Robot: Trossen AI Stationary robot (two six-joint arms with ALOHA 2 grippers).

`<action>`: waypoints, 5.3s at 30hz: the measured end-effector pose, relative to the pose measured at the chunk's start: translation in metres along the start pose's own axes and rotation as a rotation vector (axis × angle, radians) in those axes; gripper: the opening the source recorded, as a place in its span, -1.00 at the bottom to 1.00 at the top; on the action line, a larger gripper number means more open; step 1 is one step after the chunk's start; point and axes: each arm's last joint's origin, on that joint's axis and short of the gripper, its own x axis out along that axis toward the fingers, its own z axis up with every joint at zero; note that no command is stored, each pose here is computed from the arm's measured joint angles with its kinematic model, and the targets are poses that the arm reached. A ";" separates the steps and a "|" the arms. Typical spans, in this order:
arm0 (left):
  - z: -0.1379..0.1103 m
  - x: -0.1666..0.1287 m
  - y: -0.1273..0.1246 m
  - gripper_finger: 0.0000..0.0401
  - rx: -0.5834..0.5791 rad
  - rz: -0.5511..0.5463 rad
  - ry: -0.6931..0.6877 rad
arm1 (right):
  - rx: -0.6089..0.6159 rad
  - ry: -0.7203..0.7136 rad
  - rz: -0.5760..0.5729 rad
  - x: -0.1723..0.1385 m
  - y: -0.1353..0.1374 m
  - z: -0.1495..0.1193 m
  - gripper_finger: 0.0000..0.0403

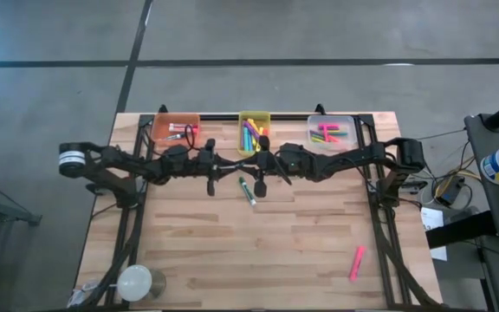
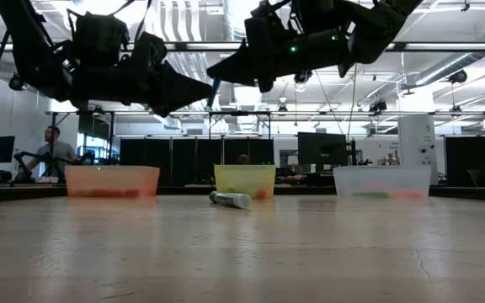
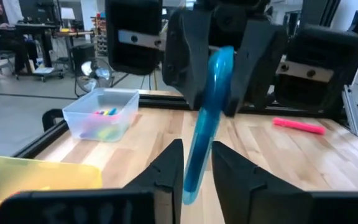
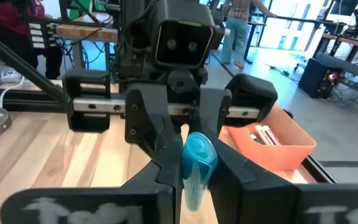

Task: Pick & Place Markers
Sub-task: Put the blue pen into the transparent bin, then put the pink highlighter pen into the yellow bin

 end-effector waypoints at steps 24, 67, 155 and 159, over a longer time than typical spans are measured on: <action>0.009 -0.036 0.012 -0.59 0.070 0.100 -0.024 | -0.021 0.131 -0.258 -0.030 -0.023 -0.008 -0.75; 0.011 -0.043 0.015 -0.59 0.083 0.147 -0.006 | 0.139 0.354 -1.204 -0.150 -0.095 -0.102 -0.43; 0.007 -0.043 0.017 -1.00 0.100 0.210 0.041 | 0.770 1.028 -0.597 -0.198 0.157 -0.054 -0.81; 0.007 -0.043 0.017 -1.00 0.099 0.210 0.041 | 0.832 1.114 -0.641 -0.209 0.184 -0.055 -0.61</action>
